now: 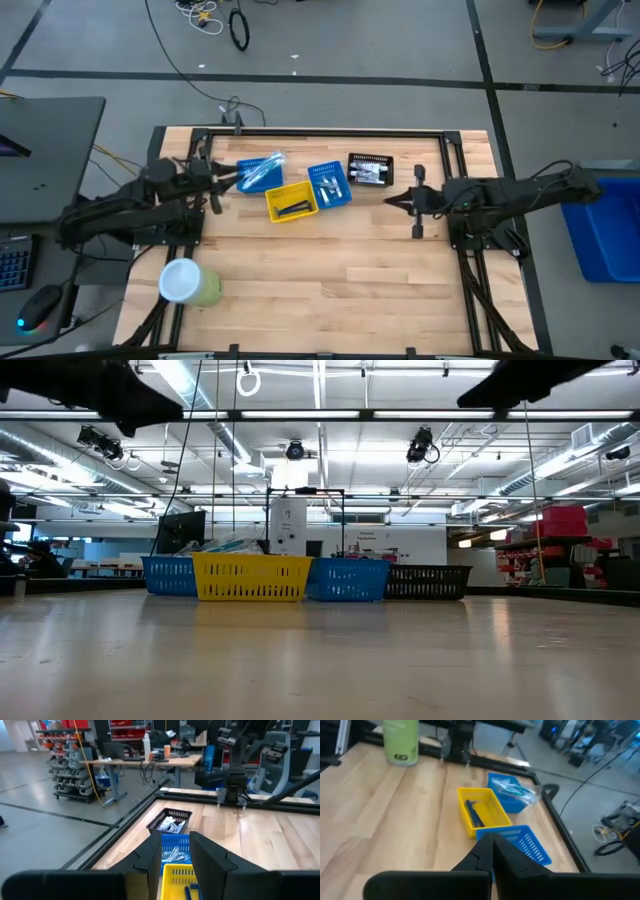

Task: Pick & Place Travel size toiletries
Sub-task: Return to Home Position

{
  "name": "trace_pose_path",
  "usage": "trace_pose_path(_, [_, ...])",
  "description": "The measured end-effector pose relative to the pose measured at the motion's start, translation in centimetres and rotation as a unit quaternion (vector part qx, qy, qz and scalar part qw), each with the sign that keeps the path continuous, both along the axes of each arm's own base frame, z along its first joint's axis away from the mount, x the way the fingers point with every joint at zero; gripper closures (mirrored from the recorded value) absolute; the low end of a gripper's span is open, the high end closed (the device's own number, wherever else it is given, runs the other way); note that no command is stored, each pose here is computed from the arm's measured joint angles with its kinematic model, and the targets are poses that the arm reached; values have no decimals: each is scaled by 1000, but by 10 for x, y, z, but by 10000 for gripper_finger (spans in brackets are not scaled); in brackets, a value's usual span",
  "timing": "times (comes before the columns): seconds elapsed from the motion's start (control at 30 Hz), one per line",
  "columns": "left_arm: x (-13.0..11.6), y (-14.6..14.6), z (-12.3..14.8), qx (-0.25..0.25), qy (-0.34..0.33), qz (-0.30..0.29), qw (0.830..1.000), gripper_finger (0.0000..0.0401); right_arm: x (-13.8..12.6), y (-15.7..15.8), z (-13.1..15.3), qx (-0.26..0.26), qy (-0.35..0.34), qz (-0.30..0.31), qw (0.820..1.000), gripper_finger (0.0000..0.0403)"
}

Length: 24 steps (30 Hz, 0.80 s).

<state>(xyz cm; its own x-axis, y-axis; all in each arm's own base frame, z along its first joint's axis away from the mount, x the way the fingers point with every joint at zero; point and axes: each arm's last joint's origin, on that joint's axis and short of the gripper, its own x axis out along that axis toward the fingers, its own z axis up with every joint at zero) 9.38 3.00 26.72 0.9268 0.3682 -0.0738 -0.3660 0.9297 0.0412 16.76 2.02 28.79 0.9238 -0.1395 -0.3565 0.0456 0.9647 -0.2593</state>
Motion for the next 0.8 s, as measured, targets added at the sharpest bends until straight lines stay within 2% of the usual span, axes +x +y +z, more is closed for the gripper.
trace_pose_path(0.17, [-9,-3,-23,-3,-24,-2,1000,294,-20,-4,-22,9,-51,-7,999,399])
trace_pose_path(0.3, [-12,-4,-38,14,-33,-14,999,294,-35,-6,-41,14,-78,-6,997,399])
trace_pose_path(0.47, [-15,-6,-46,12,-65,-35,997,294,-50,-8,-56,24,-138,7,990,399])
trace_pose_path(0.63, [-14,-7,-55,16,-70,-49,996,294,-60,-8,-72,22,-171,34,984,399])
trace_pose_path(0.8, [-9,-5,-73,-6,-46,-40,998,294,-64,-9,-90,30,-180,34,983,399])
